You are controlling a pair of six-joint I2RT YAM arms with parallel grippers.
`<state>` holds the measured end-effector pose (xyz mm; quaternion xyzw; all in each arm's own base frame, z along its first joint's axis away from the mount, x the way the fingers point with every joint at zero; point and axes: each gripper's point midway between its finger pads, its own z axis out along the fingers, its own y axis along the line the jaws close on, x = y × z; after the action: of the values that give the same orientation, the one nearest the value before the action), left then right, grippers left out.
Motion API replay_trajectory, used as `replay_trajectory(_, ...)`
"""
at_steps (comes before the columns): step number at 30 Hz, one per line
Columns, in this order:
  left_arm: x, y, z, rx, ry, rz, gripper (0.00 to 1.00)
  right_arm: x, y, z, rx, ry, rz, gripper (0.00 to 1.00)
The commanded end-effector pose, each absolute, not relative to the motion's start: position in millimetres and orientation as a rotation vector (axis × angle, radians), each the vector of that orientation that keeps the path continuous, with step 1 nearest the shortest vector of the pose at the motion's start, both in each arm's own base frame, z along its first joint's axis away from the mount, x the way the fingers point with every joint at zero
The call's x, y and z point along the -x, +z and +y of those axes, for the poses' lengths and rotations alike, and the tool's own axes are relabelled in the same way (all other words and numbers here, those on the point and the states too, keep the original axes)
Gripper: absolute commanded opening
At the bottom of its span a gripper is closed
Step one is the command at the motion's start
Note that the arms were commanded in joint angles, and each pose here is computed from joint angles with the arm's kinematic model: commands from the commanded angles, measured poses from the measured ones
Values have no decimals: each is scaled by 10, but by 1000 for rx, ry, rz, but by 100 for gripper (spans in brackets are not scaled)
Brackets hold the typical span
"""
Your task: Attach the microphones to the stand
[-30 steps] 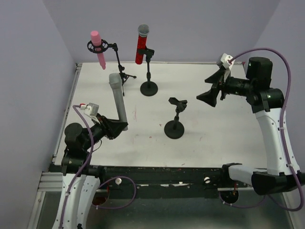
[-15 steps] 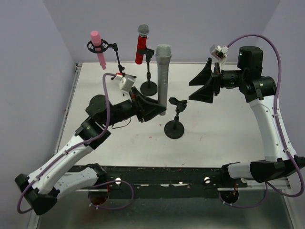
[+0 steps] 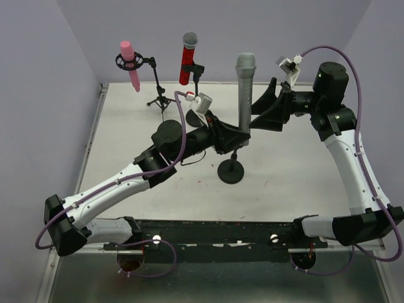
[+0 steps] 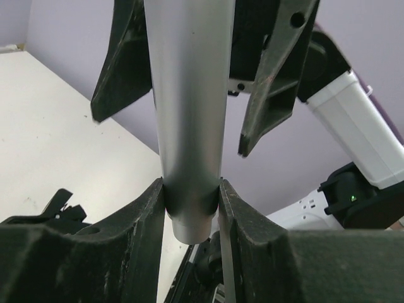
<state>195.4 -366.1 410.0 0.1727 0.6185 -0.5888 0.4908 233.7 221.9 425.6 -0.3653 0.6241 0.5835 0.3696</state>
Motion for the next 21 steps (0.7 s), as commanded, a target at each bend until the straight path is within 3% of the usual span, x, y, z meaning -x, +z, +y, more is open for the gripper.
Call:
replay_trajectory(1,-1990,4469,-3734,-359,-1458,1382,0,-2216,4358,2235,917,1593,1564,100)
replay_trajectory(4,-1996,4479,-3815,-357,-1463,1378,0,-2160,4374,2238,906,1630,1551,97)
replay_trajectory(9,-1977,4470,-3950,-377,-1460,1380,0,-2131,4402,2231,908,1638,1540,79)
replay_trajectory(17,-1973,4419,-3994,-380,-1459,1399,0,-2058,4372,2224,931,1656,1528,26)
replay_trajectory(18,-1958,4416,-3979,-385,-1459,1400,2,-2045,4371,2221,939,1652,1516,21)
replay_trajectory(21,-1859,4397,-3891,-436,-1450,1388,44,-1998,4383,2209,975,1631,1493,16)
